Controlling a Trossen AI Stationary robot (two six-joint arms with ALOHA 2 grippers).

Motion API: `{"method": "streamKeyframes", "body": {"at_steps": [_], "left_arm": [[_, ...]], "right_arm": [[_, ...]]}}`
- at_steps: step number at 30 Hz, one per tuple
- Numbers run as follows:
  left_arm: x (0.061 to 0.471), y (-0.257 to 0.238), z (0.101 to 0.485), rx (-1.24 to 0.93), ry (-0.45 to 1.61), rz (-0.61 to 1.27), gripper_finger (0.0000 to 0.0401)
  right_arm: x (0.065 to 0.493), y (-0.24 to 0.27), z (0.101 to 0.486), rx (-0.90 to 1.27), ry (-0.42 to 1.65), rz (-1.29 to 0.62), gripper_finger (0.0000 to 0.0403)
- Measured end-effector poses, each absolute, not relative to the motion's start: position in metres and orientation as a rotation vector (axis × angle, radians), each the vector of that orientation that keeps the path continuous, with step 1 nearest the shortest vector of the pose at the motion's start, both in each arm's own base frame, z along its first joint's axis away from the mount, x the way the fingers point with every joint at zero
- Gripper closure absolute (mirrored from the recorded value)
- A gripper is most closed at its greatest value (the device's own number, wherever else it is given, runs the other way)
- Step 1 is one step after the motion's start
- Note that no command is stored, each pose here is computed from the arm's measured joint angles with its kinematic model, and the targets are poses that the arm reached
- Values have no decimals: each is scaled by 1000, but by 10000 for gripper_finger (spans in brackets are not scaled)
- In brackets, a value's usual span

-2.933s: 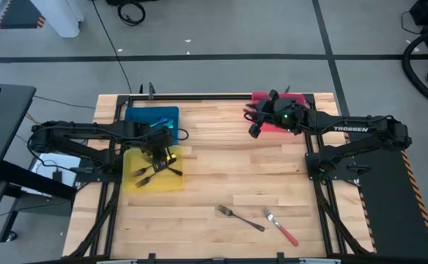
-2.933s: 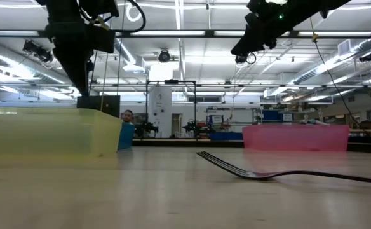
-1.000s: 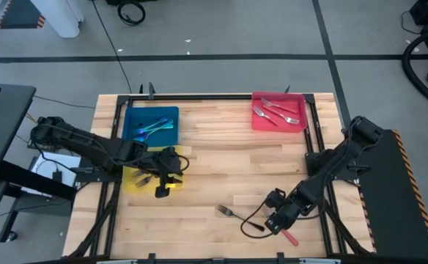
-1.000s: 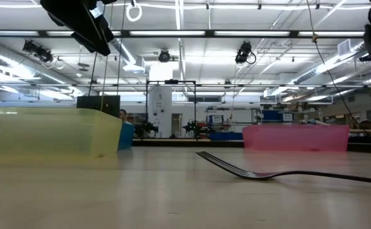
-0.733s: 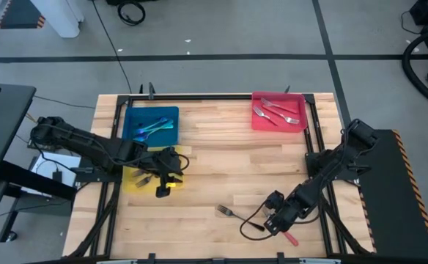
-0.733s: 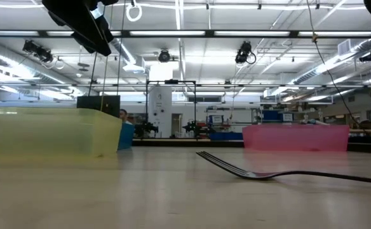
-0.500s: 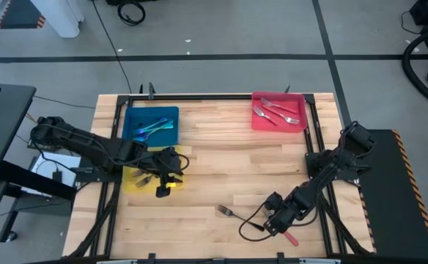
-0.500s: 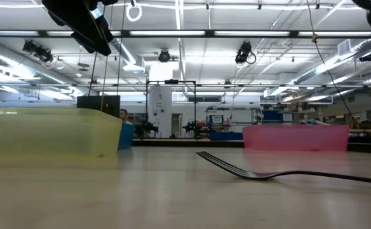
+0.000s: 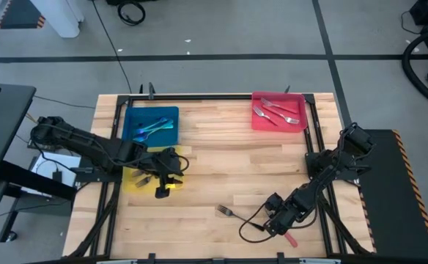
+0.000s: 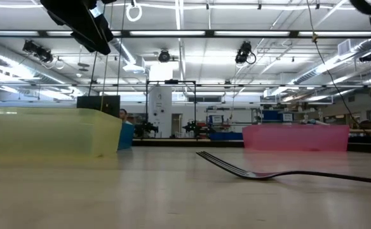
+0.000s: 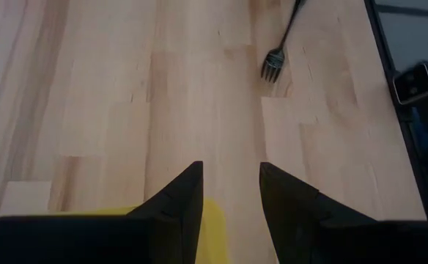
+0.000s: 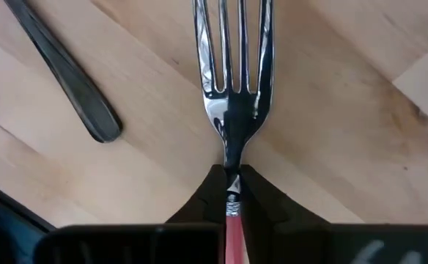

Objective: Sort silverware by color (type)
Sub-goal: Put the red fork into the red bin

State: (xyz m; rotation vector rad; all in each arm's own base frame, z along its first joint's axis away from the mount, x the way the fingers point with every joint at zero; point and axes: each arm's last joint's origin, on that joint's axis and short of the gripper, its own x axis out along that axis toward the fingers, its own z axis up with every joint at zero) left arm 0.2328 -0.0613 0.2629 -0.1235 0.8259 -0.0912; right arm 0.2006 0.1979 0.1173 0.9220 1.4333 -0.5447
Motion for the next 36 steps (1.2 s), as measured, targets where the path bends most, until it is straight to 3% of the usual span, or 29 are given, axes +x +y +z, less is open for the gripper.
{"method": "streamKeyframes", "body": {"at_steps": [9,15,36], "left_arm": [[232,-65,263,-86,828,-120,267],[236,-60,266,14,764,-83,267],[245,-6,269,115,740,94,267]], "right_arm": [[202,195,122,897,1410,-555,381],[209,171,152,779,1263,-617,399],[203,-1,238,493,1096,-719,402]]}}
